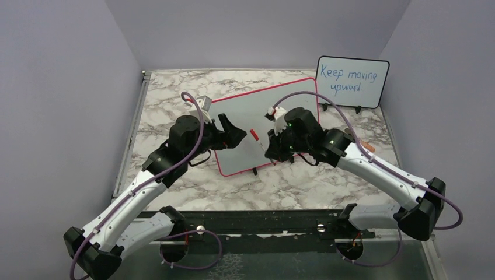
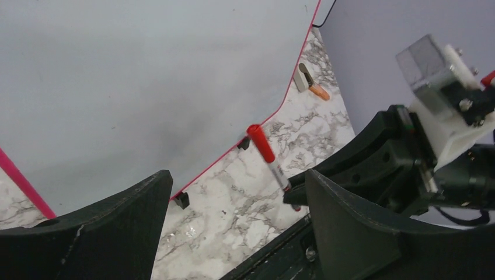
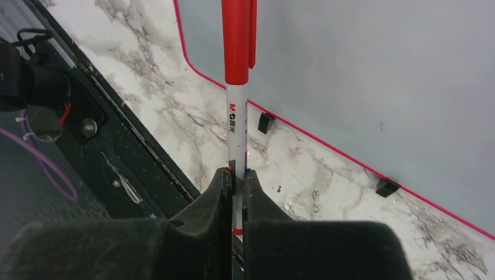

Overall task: Write a sentence on the whiteboard
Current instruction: Open the whiteboard marker at the center of the board.

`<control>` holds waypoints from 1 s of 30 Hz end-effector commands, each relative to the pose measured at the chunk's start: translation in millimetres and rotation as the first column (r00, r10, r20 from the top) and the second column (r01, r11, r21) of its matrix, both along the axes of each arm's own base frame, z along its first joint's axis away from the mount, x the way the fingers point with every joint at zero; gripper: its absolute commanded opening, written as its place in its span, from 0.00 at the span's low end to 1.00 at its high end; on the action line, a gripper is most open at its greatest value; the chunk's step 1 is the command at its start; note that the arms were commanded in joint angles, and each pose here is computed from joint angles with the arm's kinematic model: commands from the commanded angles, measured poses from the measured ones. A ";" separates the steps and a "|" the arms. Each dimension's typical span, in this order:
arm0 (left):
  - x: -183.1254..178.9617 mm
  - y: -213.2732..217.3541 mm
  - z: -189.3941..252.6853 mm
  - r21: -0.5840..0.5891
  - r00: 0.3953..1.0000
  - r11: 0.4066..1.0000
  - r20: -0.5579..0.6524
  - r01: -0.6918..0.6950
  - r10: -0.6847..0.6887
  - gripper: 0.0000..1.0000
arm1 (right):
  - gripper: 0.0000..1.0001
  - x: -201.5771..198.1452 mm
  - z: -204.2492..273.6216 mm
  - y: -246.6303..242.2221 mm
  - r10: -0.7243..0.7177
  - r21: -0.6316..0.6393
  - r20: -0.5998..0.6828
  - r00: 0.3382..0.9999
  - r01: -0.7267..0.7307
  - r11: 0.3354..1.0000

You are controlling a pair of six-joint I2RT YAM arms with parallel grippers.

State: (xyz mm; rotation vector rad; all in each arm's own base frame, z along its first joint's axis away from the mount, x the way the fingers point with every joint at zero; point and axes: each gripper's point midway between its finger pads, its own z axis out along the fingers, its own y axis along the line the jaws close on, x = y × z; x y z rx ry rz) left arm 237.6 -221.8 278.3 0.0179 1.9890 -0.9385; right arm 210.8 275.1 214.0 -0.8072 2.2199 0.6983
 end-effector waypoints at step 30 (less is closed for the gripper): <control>2.8 -8.4 -6.8 -0.357 0.978 0.920 -0.181 -0.163 0.102 0.00 | 0.01 -12.9 35.8 76.7 0.140 0.097 0.250 0.958 -0.169 0.981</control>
